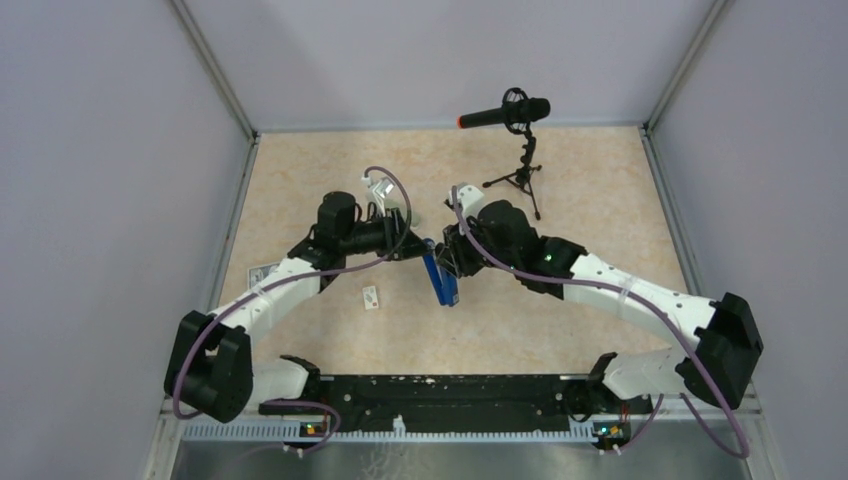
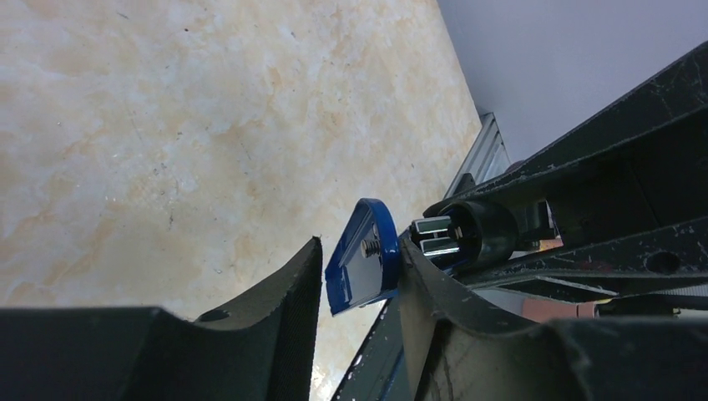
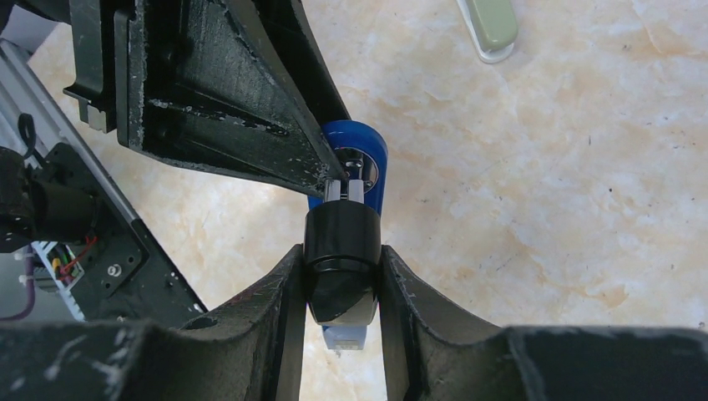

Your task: Load the staples into the stapler

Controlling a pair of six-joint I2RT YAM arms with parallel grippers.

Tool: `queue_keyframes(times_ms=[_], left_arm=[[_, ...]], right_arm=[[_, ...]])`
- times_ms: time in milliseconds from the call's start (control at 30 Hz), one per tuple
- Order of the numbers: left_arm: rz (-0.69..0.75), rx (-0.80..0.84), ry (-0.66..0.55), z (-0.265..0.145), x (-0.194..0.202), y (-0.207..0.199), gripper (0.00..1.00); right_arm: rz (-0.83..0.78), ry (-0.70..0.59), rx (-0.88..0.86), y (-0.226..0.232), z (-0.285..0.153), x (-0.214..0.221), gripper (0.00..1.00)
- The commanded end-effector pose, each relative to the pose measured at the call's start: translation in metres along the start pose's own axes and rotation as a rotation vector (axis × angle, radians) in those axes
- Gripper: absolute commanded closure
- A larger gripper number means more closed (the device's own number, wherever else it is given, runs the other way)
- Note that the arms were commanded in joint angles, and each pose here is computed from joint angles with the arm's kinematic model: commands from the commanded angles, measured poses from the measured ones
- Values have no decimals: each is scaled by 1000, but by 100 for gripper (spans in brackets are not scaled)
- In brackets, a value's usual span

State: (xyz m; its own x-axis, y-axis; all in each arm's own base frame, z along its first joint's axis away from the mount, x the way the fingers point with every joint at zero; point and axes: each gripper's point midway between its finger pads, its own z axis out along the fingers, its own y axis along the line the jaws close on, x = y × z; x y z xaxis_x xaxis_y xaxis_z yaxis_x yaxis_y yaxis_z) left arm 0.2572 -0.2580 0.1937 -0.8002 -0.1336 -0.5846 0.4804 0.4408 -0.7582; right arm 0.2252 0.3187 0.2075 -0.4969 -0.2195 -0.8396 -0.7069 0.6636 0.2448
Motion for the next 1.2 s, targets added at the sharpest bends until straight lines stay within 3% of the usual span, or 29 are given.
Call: queue_keyframes(times_ms=[0, 67, 167, 333, 500, 900, 967, 1033, 1167], left_arm=[[22, 20, -20, 8, -14, -3, 59], [24, 29, -18, 9, -15, -4, 70], [34, 43, -20, 9, -17, -8, 100], [64, 29, -40, 4, -20, -10, 100], [79, 30, -34, 1, -21, -14, 100], [82, 47, -53, -7, -26, -28, 100], [82, 62, -53, -8, -26, -32, 100], [80, 68, -57, -9, -27, -34, 100], [90, 44, -96, -14, -35, -34, 100]], right_arm=[[-30, -154, -98, 28, 4, -52, 99], [-26, -155, -106, 29, 6, -51, 99], [-18, -163, -89, 26, 6, -52, 93], [1, -164, -66, 23, 9, -54, 61], [6, -118, -57, 22, 21, -48, 43], [10, -71, -24, 14, 30, -33, 46], [10, -65, -14, 12, 31, -31, 54], [10, -57, -8, 11, 32, -29, 69], [10, -52, 6, 8, 28, -28, 74]])
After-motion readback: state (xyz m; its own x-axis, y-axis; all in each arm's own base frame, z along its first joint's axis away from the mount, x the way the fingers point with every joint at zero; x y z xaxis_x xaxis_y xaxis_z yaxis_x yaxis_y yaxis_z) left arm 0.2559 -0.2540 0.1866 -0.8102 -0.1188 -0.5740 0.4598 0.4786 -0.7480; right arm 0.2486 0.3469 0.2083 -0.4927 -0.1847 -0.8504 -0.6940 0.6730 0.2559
